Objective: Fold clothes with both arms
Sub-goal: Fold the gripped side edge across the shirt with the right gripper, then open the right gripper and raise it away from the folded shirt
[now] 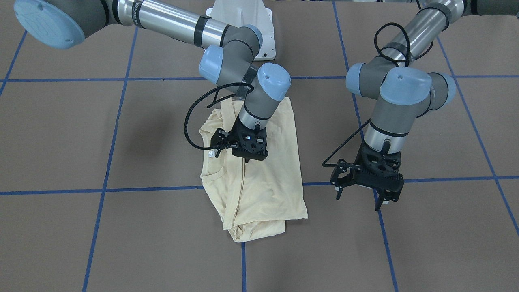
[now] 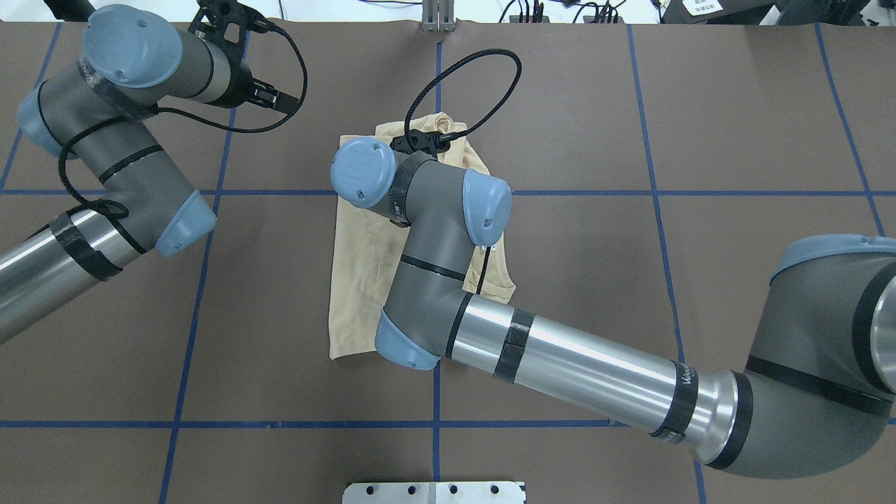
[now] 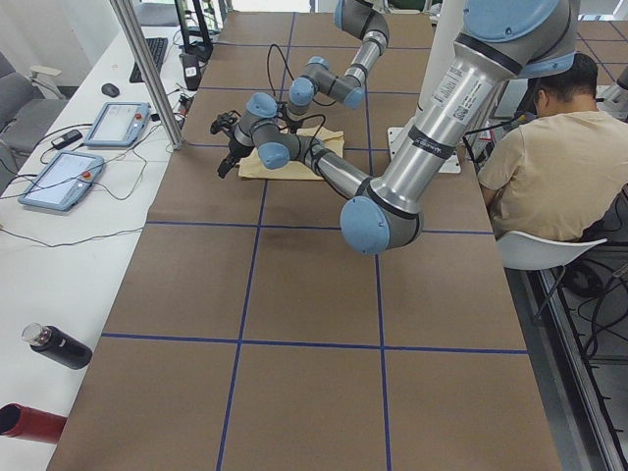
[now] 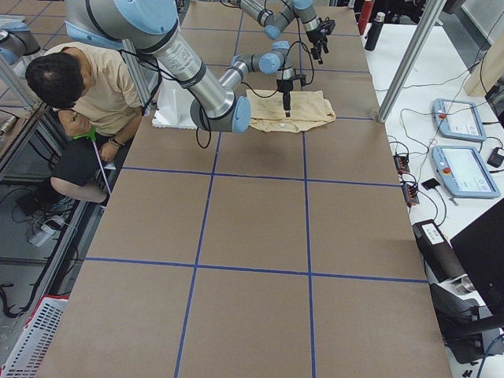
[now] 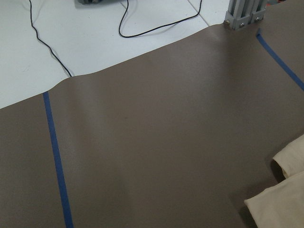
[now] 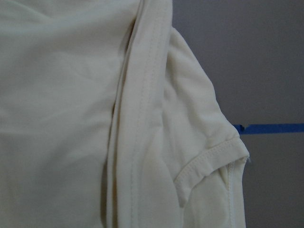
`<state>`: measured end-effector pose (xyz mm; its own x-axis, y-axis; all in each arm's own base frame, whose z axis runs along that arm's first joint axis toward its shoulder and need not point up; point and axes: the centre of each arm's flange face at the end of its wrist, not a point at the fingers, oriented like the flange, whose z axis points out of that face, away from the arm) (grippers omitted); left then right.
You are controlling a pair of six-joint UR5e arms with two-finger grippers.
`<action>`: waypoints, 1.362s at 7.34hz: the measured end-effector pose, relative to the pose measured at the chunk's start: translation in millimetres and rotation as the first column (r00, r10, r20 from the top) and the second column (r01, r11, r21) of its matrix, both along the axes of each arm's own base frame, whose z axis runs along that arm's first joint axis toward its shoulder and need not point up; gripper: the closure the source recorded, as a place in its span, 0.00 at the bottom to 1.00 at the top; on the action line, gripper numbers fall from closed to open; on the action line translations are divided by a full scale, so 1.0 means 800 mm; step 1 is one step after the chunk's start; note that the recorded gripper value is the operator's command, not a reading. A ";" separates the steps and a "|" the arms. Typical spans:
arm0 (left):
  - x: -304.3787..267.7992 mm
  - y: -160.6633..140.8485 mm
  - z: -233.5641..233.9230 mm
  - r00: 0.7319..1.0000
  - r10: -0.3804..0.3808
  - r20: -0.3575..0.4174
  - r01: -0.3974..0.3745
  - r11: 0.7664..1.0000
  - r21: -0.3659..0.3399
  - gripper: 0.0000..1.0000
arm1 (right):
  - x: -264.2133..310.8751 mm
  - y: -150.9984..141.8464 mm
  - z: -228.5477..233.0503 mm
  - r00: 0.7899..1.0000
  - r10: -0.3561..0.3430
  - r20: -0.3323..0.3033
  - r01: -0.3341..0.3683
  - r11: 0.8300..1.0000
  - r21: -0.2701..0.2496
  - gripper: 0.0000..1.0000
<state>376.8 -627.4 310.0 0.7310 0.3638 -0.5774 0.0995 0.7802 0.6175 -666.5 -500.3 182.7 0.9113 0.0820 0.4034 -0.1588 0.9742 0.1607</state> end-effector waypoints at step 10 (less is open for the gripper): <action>0.006 0.004 0.000 1.000 0.006 -0.002 -0.006 1.000 -0.001 0.00 | 0.053 -0.026 0.061 0.981 -0.082 -0.176 0.074 0.996 -0.050 0.00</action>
